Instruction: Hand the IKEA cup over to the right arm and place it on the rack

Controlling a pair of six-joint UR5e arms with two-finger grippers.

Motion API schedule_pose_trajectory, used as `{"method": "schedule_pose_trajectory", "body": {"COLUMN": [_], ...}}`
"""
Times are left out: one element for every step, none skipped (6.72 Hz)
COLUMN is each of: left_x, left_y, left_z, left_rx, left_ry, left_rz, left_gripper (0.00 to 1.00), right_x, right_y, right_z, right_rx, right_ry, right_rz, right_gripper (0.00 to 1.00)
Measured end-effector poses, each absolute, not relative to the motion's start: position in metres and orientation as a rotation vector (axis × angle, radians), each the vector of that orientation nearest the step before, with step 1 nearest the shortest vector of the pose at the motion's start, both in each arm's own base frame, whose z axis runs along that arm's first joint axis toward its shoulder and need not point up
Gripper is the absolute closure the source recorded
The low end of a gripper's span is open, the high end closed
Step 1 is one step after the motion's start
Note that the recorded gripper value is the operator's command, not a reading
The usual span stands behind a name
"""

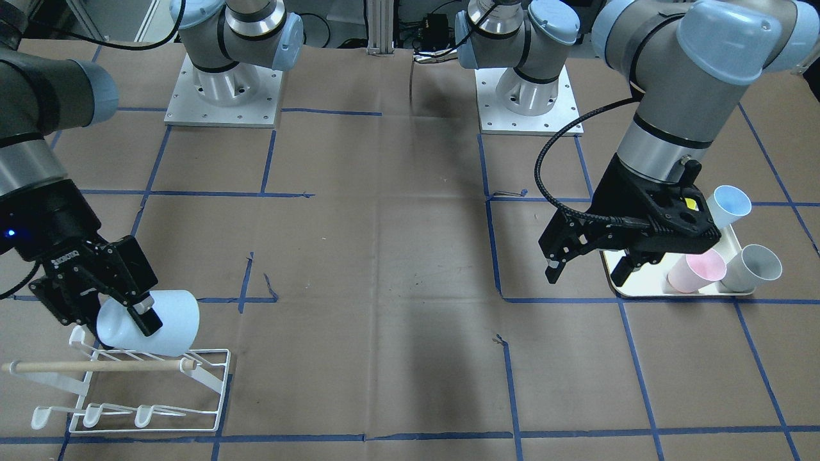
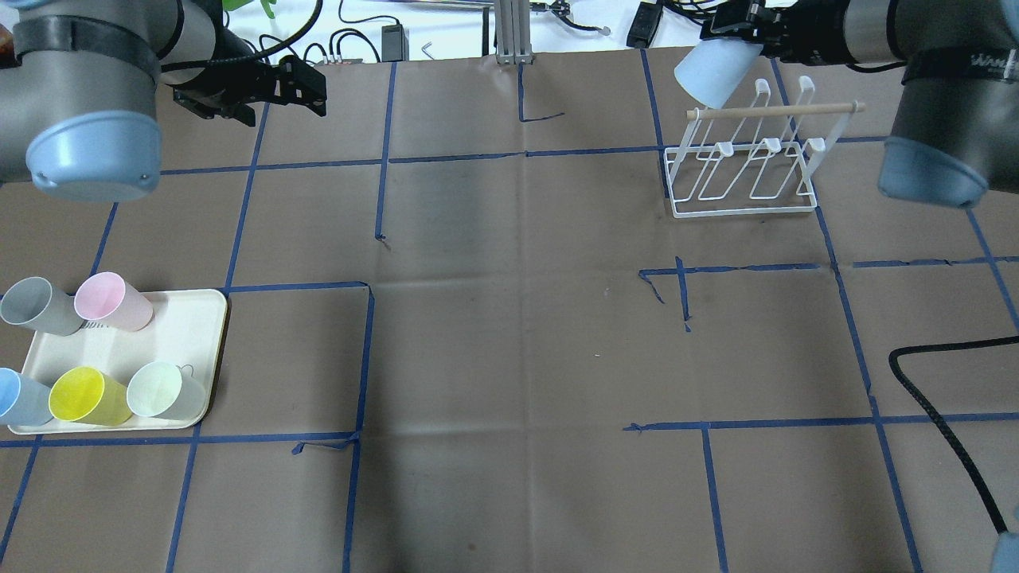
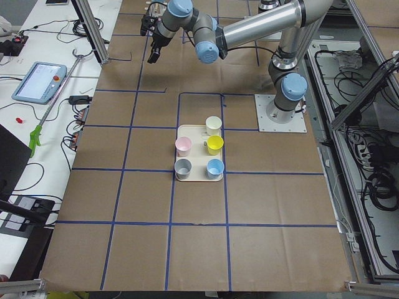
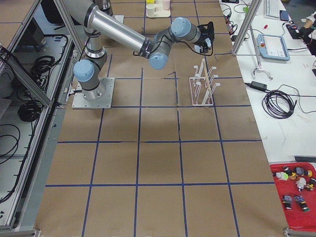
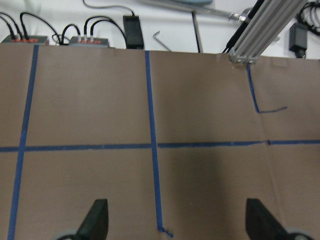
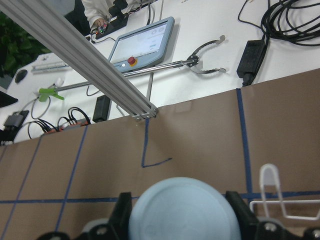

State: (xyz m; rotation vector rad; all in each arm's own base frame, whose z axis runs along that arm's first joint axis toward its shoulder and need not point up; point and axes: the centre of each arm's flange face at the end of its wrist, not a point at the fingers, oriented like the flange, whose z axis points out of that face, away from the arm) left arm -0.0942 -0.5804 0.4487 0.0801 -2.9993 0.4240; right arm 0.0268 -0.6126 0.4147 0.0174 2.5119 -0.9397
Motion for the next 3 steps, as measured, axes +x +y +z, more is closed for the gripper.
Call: {"method": "schedule_pose_trajectory", "body": {"left_x": [-0.098,-0.098,-0.1], "left_y": [-0.574,-0.564,-0.55], "left_z": [0.463,0.473,0.482], "left_rx": [0.127,0.146,0.15], "left_ry": [-3.047,-3.096,-3.124], "left_rz": [0.256,0.13,0.069], "left_gripper": [0.0,0.0,0.0], "right_x": [0.013,0.006,0.004], "right_y": [-0.624,-0.637,-0.651], "right_z": [0.421,0.424,0.42], "right_rx": [-0.088,-0.136,-0.16], "right_ry": [2.602,2.656,2.68], "right_rz": [-0.99,-1.019,-1.026], "right_gripper": [0.88,0.88,0.88]}}
